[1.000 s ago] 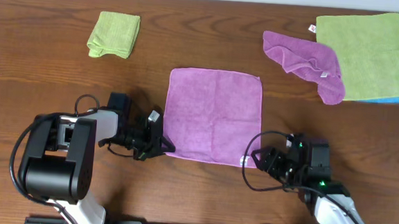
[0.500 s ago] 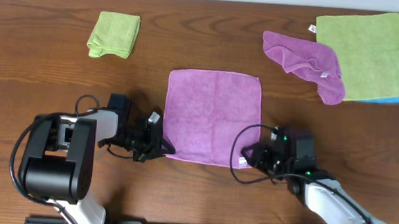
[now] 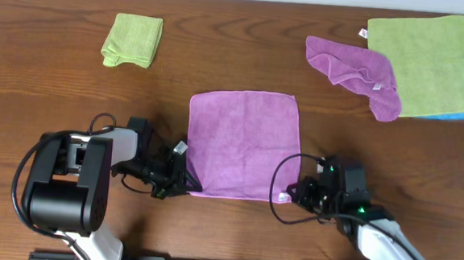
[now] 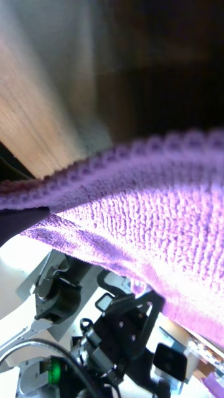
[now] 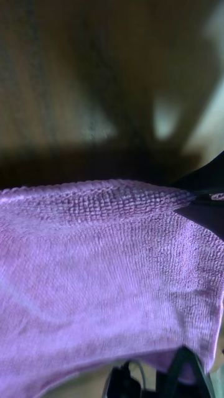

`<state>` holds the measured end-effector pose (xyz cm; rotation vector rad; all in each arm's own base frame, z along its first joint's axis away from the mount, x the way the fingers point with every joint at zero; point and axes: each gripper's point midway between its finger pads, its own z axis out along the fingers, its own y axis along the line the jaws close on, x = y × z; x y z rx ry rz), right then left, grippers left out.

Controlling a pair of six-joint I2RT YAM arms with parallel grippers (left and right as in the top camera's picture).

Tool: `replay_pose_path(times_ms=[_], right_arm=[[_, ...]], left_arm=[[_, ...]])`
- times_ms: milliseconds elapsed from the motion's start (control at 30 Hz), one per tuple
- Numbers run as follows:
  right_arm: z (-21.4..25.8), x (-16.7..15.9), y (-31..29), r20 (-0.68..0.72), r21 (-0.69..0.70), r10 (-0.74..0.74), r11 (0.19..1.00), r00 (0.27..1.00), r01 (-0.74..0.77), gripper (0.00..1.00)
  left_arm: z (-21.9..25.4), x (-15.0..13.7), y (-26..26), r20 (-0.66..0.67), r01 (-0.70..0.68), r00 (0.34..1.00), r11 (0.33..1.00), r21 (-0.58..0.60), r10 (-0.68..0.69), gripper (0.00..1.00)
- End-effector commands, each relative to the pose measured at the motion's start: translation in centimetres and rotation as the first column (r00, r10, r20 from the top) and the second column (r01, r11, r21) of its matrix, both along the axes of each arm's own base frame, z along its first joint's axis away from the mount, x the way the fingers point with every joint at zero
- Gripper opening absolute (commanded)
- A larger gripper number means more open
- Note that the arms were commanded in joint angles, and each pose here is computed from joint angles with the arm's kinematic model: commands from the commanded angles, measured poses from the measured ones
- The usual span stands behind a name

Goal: Fold the cloth
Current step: 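Lift the near edge with both grippers and fold it over toward the far edge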

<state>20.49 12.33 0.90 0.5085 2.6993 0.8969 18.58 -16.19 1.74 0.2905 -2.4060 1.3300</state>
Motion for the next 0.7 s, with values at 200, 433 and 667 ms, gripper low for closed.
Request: replay_pose_path(times_ms=[200,433,667], right_arm=[[3.7,0.7,0.2,0.162,0.021,-0.001,1.000,0.987,-0.002,0.02],[5.4,2.9,0.1,0.274,0.019,-0.031,0.999,0.961,0.027,0.01],[6.2,5.5,-0.7,0.336,-0.057,-0.038,0.997,0.941,0.060,0.02]], left_arm=[[0.9,-0.1,-0.2,0.050,0.017,0.999,0.999,-0.039,-0.015,0.06],[3.5,3.7,0.1,0.176,-0.061,0.983,0.998,0.029,0.055,0.06],[4.6,8.4,1.1,0.316,-0.186,0.938,0.976,0.116,0.141,0.06]])
